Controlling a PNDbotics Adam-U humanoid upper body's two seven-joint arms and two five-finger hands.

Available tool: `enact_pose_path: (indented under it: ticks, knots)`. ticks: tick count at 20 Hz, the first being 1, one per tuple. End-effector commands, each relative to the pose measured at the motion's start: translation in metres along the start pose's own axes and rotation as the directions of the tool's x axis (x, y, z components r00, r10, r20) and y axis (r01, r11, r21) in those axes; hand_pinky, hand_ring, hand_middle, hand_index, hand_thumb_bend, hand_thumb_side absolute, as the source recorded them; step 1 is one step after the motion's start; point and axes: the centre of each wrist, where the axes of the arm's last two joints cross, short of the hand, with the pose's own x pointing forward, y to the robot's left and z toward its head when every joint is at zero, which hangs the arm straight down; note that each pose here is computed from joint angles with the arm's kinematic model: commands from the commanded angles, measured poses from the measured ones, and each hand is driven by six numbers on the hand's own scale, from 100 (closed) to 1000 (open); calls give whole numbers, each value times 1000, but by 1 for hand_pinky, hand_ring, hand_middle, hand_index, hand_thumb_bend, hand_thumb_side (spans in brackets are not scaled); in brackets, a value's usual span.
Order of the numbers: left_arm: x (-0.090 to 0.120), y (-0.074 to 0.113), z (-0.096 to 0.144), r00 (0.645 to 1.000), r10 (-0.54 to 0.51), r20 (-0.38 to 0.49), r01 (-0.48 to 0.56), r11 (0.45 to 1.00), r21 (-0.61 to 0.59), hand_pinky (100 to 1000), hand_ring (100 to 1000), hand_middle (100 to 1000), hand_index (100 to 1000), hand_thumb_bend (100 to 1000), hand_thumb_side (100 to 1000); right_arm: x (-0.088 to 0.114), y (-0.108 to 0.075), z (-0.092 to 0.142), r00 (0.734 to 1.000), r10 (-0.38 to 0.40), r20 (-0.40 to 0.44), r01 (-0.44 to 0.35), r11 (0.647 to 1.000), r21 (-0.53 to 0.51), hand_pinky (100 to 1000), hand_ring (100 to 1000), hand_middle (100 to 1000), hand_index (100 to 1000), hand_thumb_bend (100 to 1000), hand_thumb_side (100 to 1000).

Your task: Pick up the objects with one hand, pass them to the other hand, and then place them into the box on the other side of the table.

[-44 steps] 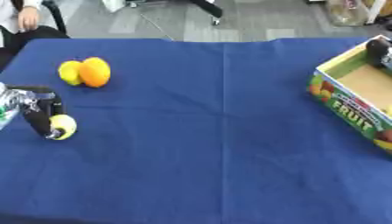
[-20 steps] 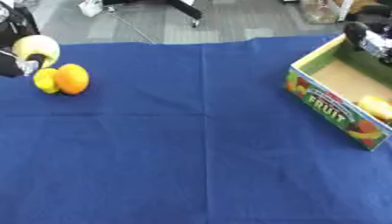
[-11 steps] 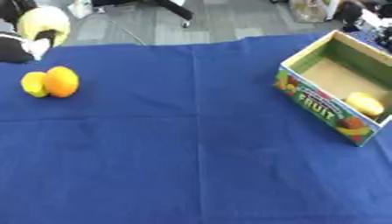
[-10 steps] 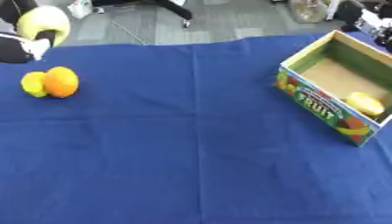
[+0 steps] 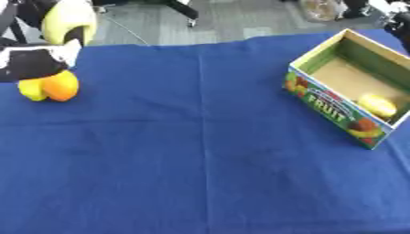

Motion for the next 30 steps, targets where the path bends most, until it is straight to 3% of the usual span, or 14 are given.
enact_pose_path:
  ticks: [1, 8, 14, 21, 30]
  knots:
    - [5, -4, 0, 999, -17, 33, 15, 998, 68, 604, 464, 431, 450, 100, 100, 15, -1, -3, 998, 47, 34, -49, 998, 45, 715, 845, 894, 948, 503, 292]
    - [-6, -46, -8, 999, -9, 38, 7, 999, 53, 598, 462, 428, 446, 100, 100, 25, 16, -14, 993, 100, 64, -110, 976, 186, 720, 846, 888, 946, 551, 271]
    - [-15, -78, -21, 998, 18, 60, -21, 998, 53, 605, 459, 425, 443, 100, 100, 42, 35, -27, 977, 173, 124, -203, 934, 295, 726, 844, 874, 933, 607, 230]
    - [-18, -105, -31, 991, 89, 97, -97, 991, 87, 602, 451, 418, 436, 100, 100, 65, 52, -40, 937, 283, 205, -343, 858, 383, 736, 833, 842, 911, 628, 235]
    - [-19, -135, -37, 977, 190, 98, -202, 969, 139, 601, 444, 413, 430, 100, 121, 78, 73, -46, 876, 408, 259, -483, 734, 477, 737, 825, 825, 896, 612, 231]
